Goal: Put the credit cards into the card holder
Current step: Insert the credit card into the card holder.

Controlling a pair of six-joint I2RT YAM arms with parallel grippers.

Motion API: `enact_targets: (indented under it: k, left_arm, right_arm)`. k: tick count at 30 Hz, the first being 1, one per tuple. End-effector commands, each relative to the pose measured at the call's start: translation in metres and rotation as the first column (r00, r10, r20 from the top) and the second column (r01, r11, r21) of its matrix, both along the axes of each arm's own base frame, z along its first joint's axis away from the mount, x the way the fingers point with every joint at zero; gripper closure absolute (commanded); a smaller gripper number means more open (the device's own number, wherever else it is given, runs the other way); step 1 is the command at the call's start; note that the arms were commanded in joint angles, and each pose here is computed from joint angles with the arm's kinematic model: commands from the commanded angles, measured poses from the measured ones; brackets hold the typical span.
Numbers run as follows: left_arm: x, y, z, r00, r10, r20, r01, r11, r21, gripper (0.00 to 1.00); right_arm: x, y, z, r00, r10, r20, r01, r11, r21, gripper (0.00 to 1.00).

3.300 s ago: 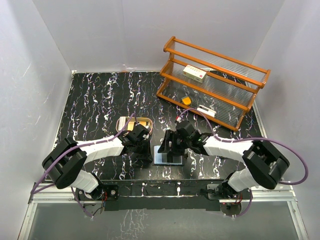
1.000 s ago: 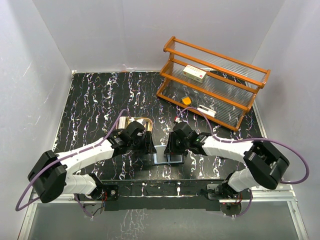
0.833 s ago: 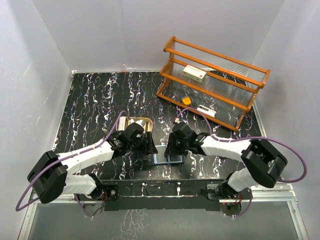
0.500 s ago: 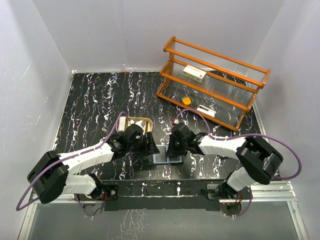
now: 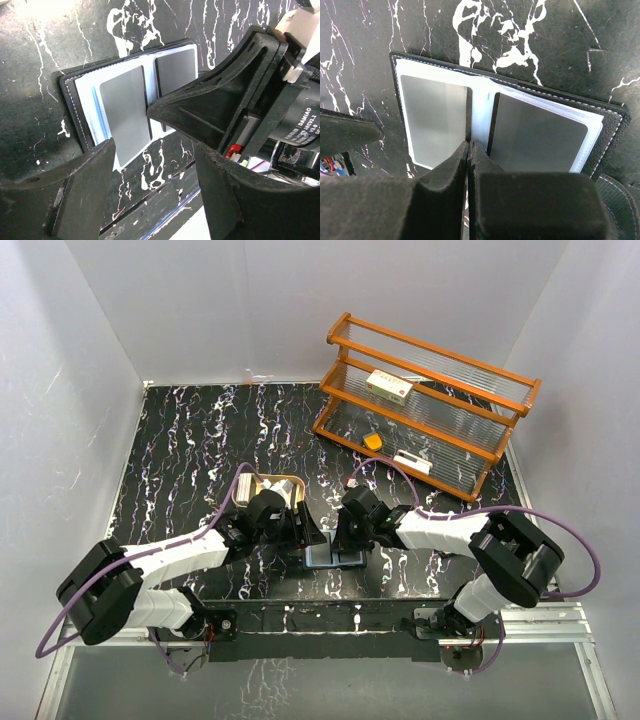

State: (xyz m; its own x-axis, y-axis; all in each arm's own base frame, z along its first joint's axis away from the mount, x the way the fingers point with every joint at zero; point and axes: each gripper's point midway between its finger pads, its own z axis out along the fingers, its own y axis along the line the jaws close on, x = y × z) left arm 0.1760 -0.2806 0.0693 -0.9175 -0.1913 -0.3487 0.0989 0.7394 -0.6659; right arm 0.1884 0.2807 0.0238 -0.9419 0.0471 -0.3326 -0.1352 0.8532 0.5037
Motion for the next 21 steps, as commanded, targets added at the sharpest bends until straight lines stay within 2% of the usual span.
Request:
enact_targets:
  k: [1,21]
  left_arm:
    - [0.001,-0.006,0.003,1.0,-0.011,0.026,0.012,0.999,-0.042,0.36]
    - [0.005,0.0,-0.016,1.0,0.001,0.025,-0.001,1.0,0.025,0.33]
  right_arm:
    - [0.003,-0.004,-0.011,1.0,-0.006,0.013,0.007,0.999,-0.038,1.0]
    - [0.0,-0.004,-0.016,1.0,0.0,0.005,0.0,1.0,-0.03,1.0]
